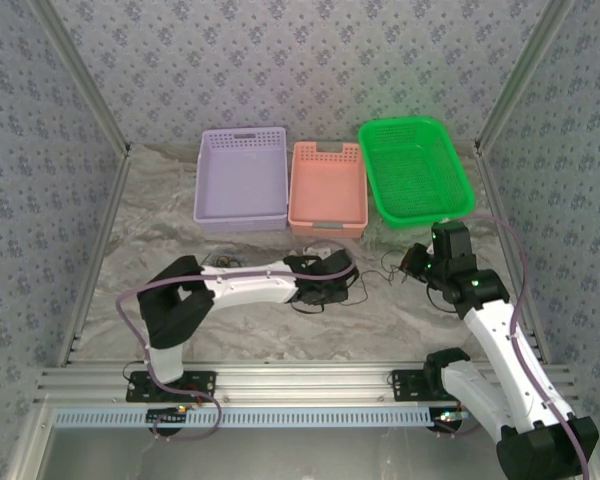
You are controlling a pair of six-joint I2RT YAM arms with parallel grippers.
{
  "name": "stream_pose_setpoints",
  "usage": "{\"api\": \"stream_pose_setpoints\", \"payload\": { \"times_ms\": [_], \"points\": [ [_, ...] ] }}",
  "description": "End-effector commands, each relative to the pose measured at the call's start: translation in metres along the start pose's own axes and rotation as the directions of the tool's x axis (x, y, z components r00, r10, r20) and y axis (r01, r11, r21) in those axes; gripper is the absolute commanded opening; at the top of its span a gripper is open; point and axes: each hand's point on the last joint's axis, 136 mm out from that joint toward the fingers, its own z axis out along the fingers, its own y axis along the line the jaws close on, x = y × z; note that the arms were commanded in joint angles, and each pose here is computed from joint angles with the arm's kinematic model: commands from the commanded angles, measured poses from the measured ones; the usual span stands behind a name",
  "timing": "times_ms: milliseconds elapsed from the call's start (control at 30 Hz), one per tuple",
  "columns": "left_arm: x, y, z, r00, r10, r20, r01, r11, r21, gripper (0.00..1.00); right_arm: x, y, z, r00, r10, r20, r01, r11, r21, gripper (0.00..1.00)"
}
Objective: Untangle the cables
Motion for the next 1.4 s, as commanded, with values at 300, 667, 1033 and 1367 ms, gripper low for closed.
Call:
{"api": "stream_pose_setpoints", "payload": {
  "times_ms": [300, 667, 1033, 1367],
  "points": [
    [0.016, 0.009, 0.026, 0.995, -0.098, 0.002, 0.098, 0.986, -0.133, 0.44, 0.005, -0.004, -0.006, 1.0, -0.01, 0.003, 0.01, 1.0, -0.007, 0.0],
    [0.032, 0.005, 0.038, 0.996, -0.091, -0.018, 0.087, 0.98, -0.181, 0.35, 0.006, -0.004, -0.011, 1.0, -0.006, 0.014, 0.007, 1.0, -0.017, 0.0],
    [0.043, 0.007, 0.06, 0.995, -0.096, -0.023, 0.089, 0.971, -0.223, 0.23, 0.008, -0.003, -0.015, 1.0, -0.007, 0.014, 0.007, 0.999, -0.033, 0.0],
    [-0.002, 0.026, 0.038, 0.976, -0.139, 0.165, 0.172, 0.964, -0.204, 0.0, 0.022, -0.002, -0.014, 1.0, -0.015, -0.026, 0.013, 0.998, -0.066, 0.0]
  ]
}}
